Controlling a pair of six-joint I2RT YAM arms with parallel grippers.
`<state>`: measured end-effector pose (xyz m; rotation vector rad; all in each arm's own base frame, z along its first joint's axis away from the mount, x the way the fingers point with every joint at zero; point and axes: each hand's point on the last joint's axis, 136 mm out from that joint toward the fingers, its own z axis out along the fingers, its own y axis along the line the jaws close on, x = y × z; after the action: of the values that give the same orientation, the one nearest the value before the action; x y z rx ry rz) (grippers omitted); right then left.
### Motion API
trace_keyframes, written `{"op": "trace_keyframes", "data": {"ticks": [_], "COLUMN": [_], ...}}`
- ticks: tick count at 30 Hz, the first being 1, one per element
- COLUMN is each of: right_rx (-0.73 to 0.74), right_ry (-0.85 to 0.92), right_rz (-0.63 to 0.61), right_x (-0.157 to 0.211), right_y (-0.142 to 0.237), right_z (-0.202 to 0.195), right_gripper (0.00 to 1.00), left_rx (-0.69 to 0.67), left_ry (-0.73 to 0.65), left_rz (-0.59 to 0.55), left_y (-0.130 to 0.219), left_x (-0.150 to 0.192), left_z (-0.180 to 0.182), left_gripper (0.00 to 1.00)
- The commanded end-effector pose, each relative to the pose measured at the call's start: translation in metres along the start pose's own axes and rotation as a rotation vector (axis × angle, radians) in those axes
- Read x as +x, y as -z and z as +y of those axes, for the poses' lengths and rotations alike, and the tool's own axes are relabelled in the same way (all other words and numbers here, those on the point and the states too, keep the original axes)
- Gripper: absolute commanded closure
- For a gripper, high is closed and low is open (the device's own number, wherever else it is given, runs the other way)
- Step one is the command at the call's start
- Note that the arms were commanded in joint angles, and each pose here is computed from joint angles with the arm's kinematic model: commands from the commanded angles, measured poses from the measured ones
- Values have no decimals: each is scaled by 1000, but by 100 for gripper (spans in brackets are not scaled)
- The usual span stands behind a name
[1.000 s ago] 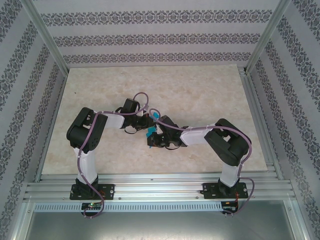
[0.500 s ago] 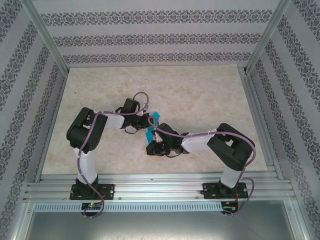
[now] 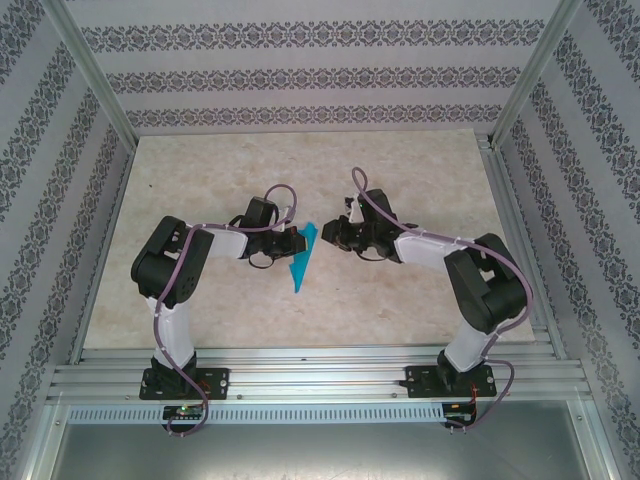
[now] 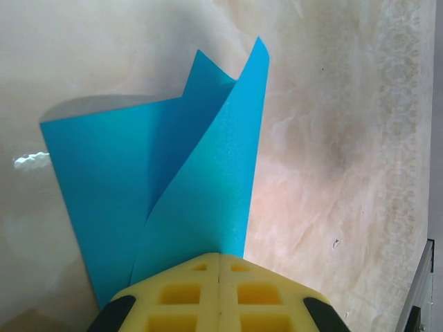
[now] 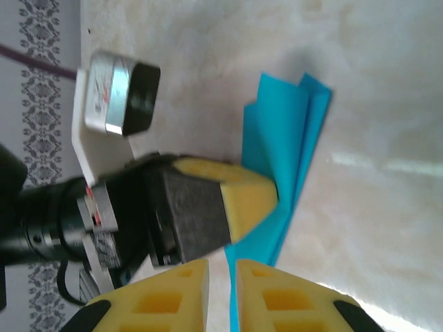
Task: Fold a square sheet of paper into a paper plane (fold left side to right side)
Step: Fold the wing for the fifth time at the center of the table.
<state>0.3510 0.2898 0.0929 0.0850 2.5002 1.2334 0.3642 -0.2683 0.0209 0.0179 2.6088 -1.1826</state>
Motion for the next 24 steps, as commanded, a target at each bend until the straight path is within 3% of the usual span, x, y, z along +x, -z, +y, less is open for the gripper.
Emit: {"op": "trace_keyframes", "data": {"ticks": [1,7,18,24], "right_rx": [-39,-33,11,152], "right_ry": [12,-35,-123,-139], "right_rz": [-12,-1,45,57], "right_x": [-19,-31,-4,2], "right_y": [-19,-54,-82,-88], "right_z": [12,7,-16,-47], "right_gripper": [82,84,85,86], "left_rx": [-203,-200,-199,-197], "left_ry": [75,75,73,68], "left_rz": [61,63,62,63], "left_y": [-2,-2,-3,-1], "left_x": [33,34,35,36], "left_z": [62,61,62,60], "left_gripper": [100,100,100,100]}}
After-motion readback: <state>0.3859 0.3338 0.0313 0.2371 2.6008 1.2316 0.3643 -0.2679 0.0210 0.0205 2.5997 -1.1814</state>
